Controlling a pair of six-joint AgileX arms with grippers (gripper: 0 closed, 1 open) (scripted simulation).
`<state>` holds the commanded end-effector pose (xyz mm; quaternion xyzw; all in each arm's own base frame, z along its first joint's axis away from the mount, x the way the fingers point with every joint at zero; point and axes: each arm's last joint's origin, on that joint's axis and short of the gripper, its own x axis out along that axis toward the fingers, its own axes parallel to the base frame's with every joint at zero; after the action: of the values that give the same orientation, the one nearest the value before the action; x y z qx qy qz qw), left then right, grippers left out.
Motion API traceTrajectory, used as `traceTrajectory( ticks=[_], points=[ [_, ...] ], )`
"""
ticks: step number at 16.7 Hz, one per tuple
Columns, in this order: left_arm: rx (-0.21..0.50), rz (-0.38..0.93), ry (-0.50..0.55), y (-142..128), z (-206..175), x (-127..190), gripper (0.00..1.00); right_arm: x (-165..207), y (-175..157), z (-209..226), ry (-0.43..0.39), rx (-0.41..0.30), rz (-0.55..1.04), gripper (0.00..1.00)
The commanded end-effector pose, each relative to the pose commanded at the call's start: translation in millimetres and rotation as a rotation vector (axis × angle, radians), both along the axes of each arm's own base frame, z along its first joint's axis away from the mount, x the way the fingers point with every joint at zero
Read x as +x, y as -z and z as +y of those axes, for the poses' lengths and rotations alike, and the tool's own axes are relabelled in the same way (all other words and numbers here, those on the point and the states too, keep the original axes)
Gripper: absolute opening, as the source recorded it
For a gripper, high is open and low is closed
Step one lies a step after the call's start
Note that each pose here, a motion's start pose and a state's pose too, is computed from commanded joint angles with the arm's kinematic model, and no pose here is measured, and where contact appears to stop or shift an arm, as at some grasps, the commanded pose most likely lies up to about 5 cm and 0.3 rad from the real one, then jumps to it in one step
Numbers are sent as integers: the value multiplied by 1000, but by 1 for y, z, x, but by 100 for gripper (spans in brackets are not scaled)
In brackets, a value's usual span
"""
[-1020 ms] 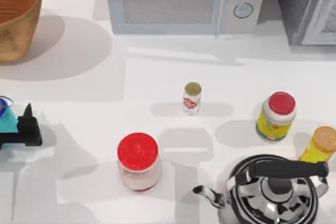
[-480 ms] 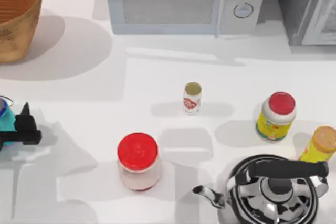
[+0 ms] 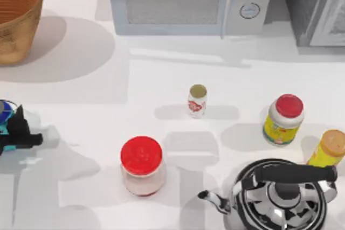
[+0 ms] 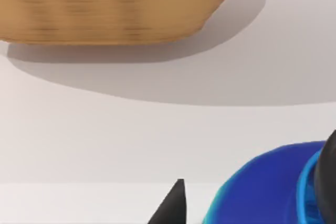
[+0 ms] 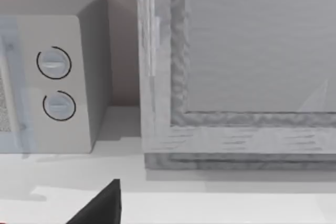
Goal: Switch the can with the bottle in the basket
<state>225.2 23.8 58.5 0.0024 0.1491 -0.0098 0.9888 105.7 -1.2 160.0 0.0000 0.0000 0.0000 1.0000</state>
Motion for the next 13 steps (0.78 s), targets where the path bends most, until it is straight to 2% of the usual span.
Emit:
traceTrajectory(
  ticks=[1,2,13],
  points=[
    [0,0,0,0,0,0,2,0,0,0,0,0,0,100],
    [0,0,0,0,0,0,0,0,0,0,0,0,0,100],
    [-4,13,21,1,-4,0,0,0,0,0,0,0,0,100]
  ],
)
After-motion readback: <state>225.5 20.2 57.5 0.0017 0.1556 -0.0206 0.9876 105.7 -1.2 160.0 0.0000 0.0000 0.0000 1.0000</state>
